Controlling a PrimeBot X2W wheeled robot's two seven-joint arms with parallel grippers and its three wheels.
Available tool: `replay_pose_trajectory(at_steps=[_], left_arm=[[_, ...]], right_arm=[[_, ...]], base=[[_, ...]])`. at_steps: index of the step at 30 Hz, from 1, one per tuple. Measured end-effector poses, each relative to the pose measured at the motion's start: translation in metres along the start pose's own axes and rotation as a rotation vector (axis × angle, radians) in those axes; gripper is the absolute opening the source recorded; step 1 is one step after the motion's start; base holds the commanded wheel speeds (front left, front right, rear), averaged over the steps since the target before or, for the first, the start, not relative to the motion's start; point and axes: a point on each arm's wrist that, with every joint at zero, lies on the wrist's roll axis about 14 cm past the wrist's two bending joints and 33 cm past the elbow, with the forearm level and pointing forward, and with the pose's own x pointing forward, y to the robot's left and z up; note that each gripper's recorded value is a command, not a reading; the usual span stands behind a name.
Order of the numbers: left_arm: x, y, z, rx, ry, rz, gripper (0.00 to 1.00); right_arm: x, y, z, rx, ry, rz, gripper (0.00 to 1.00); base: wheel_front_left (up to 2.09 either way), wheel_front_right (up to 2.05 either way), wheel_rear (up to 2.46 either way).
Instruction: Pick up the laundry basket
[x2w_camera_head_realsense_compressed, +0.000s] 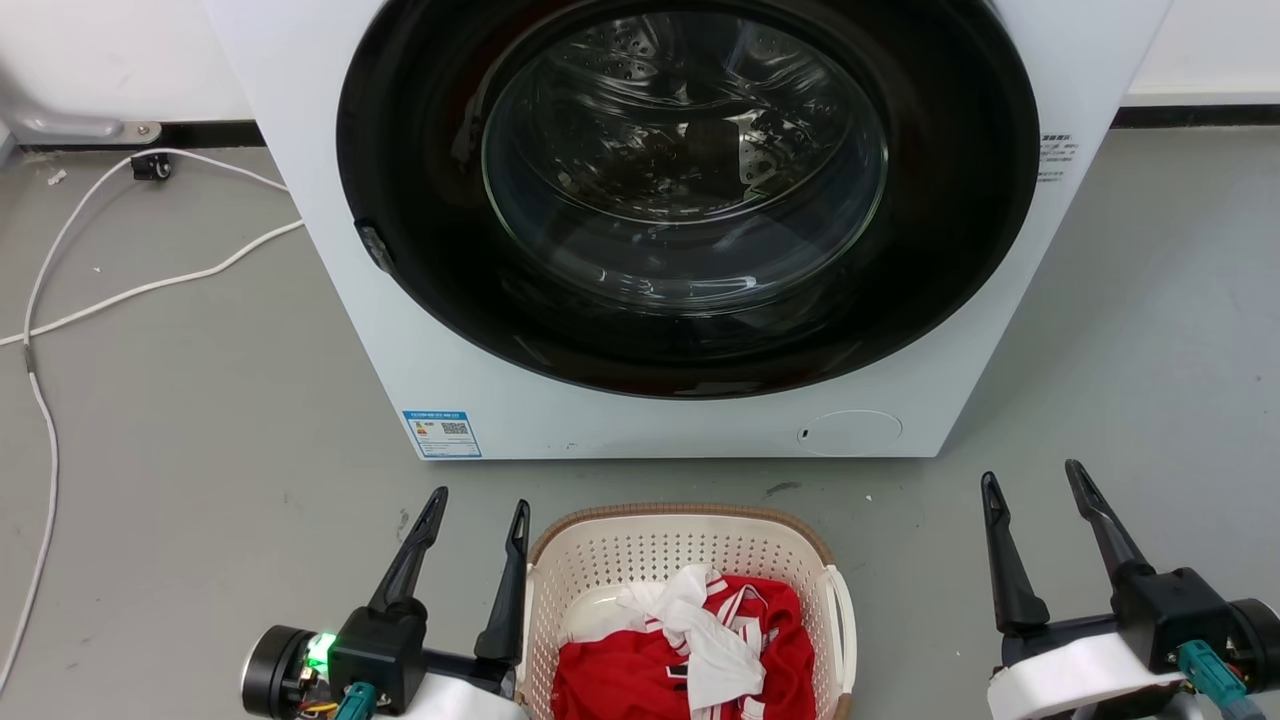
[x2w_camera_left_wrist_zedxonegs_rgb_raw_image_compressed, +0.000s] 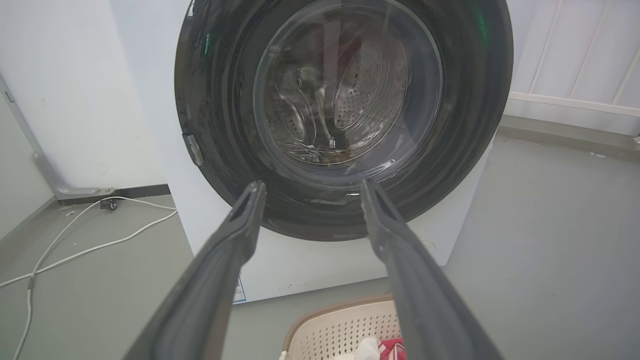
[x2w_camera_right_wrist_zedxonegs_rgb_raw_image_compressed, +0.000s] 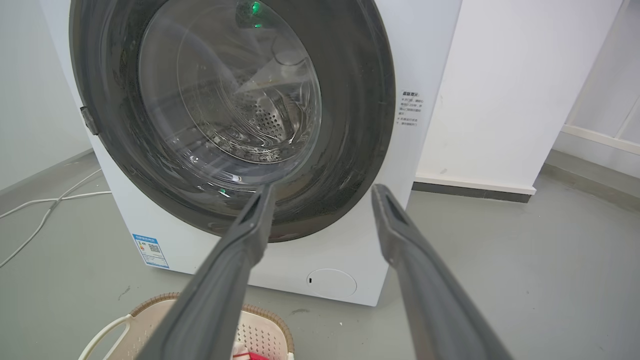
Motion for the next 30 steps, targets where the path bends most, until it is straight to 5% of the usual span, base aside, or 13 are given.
replay_pose_trajectory(at_steps=[19,30], left_arm=[[0.007,0.005,-0.029,-0.062,0.082,0.004,1.0],[0.045,0.026,-0.106,-0.089,0.268,0.031,1.0]], right_arm=[[0.012,-0.005,-0.016,0.035,0.038,-0.016,1.0],[0.047,-0.006,-0.08,0.081,0.192,-0.015,1.0]], base=[[0.0,0.0,0.0],[0.0,0.0,0.0]])
